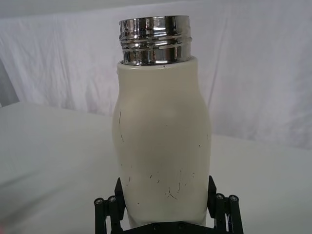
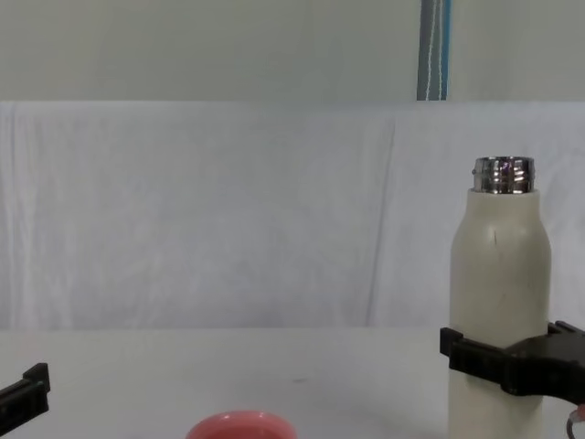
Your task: Grasp the thermos with one hand and pour water into the cup lid.
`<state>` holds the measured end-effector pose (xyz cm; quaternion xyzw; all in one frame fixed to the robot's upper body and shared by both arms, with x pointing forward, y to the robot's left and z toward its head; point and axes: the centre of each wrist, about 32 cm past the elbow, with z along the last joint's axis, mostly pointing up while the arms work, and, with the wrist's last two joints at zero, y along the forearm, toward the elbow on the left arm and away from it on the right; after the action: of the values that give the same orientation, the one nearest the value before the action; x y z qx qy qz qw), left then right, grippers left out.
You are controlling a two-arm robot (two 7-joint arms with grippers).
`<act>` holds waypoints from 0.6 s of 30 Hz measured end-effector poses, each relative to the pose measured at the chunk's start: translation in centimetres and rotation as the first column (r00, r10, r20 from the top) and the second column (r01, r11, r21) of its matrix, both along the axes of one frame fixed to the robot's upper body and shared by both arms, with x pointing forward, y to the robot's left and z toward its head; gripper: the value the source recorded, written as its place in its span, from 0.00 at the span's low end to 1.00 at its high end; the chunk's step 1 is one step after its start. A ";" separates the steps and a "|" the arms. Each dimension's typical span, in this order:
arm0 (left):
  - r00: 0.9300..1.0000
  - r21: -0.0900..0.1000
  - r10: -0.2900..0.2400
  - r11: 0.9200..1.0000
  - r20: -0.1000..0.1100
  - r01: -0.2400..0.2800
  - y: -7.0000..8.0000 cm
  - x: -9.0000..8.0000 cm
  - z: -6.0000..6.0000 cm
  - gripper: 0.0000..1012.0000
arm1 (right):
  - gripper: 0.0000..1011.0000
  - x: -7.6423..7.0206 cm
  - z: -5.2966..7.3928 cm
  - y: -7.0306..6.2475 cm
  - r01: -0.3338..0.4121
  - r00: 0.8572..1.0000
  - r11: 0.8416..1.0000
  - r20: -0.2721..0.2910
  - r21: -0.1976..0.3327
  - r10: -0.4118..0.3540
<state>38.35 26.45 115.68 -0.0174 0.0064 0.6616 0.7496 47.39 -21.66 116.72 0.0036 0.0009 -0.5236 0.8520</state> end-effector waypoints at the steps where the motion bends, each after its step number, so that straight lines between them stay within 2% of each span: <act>1: 1.000 0.000 0.000 1.000 0.000 0.000 0.0 0.0 0.0 0.99 | 0.95 0.0 -0.1 0.0 0.001 1.000 1.000 -0.002 0.000 -0.001; 18: 1.000 0.000 0.000 1.000 0.000 0.000 0.0 0.0 0.0 0.99 | 0.95 0.8 -0.6 0.1 0.007 1.000 1.000 -0.009 0.012 -0.006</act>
<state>38.35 26.45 115.68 -0.0174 0.0064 0.6616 0.7496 48.21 -21.54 116.08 0.0066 0.0077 -0.5263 0.8502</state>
